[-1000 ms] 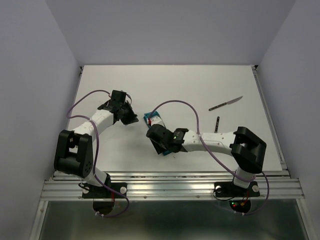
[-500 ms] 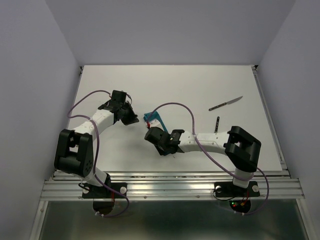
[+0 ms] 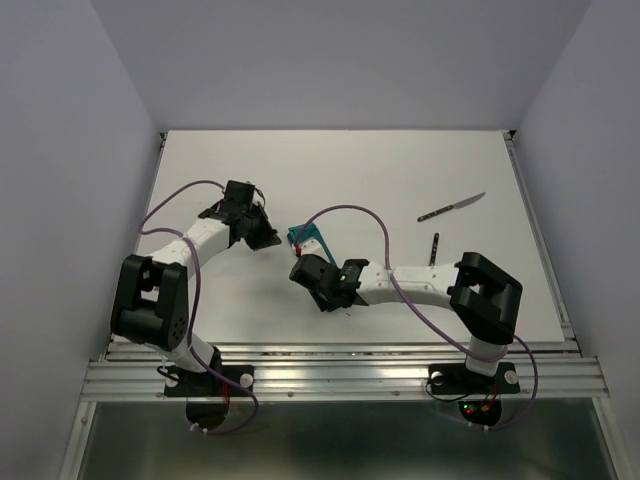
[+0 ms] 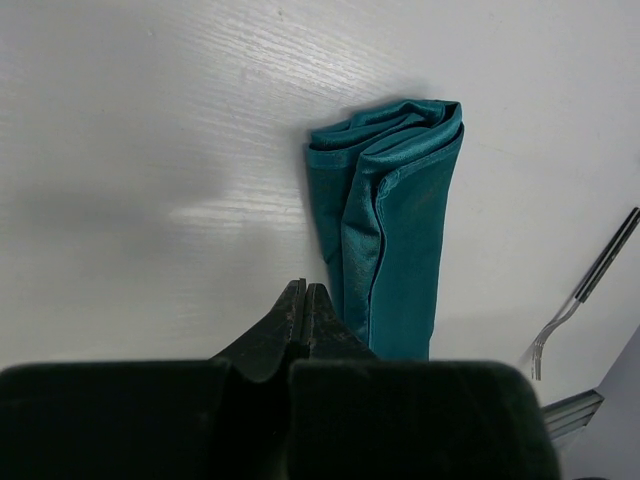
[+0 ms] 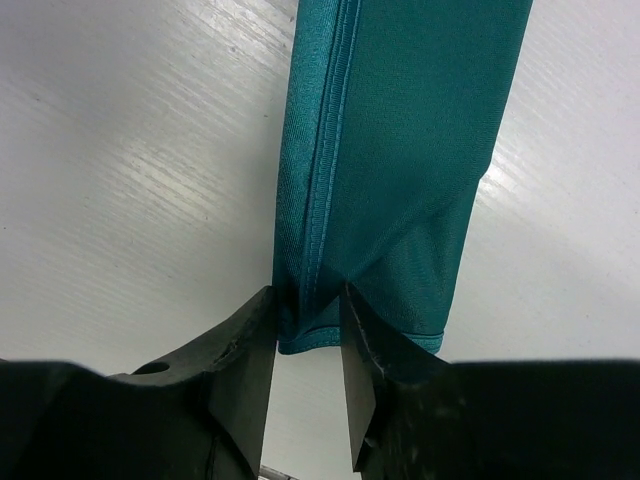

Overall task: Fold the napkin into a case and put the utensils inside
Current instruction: Smooth out the smaller rectangle-folded napkin at the center of the board.

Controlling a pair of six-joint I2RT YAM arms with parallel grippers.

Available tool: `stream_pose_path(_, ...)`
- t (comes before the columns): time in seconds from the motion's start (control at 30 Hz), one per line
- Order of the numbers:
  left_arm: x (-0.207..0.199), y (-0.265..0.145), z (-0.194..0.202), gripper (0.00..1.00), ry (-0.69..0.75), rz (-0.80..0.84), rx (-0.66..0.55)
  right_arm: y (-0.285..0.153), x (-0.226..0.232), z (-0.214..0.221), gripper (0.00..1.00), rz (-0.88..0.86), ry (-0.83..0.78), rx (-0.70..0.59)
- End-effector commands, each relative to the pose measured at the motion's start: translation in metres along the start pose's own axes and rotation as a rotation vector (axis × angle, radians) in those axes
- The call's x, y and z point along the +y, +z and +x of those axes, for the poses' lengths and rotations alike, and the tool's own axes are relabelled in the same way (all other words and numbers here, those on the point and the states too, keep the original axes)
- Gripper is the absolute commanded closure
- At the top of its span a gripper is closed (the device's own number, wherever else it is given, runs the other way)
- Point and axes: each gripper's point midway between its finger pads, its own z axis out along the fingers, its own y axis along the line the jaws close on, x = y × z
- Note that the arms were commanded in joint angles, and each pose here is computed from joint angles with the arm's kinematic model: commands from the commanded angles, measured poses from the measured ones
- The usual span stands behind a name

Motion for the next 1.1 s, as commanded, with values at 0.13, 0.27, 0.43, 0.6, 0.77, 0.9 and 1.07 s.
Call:
stream_pose_path(0.13,-0.014,0.020,0.007,1.00,0.043,0.054,0.051,-0.002,0.000,-0.004,0.71,0.014,0.015,-0.021)
stream_pose_path(0.27,-0.011,0.033,0.006,1.00,0.043,0.034,0.064,-0.002,-0.001,-0.003,0.77,0.021,0.020,-0.021)
stream_pose_path(0.43,-0.013,0.041,-0.001,1.00,0.040,0.028,0.055,-0.002,-0.002,-0.003,0.84,0.026,0.025,-0.024)
stream_pose_path(0.6,-0.013,0.050,-0.005,1.00,0.039,0.018,0.057,-0.002,-0.003,-0.003,0.93,0.026,0.025,-0.024)
stream_pose_path(0.77,-0.016,0.054,-0.008,1.00,0.038,0.021,0.055,-0.007,-0.004,-0.005,0.99,0.024,0.027,-0.032)
stream_pose_path(0.9,-0.012,0.062,-0.006,1.00,0.033,0.008,0.061,-0.012,-0.005,-0.007,0.99,0.021,0.021,-0.039)
stream_pose_path(1.07,-0.010,0.067,-0.001,1.00,0.019,0.009,0.074,-0.015,-0.003,-0.006,0.99,0.015,0.010,-0.034)
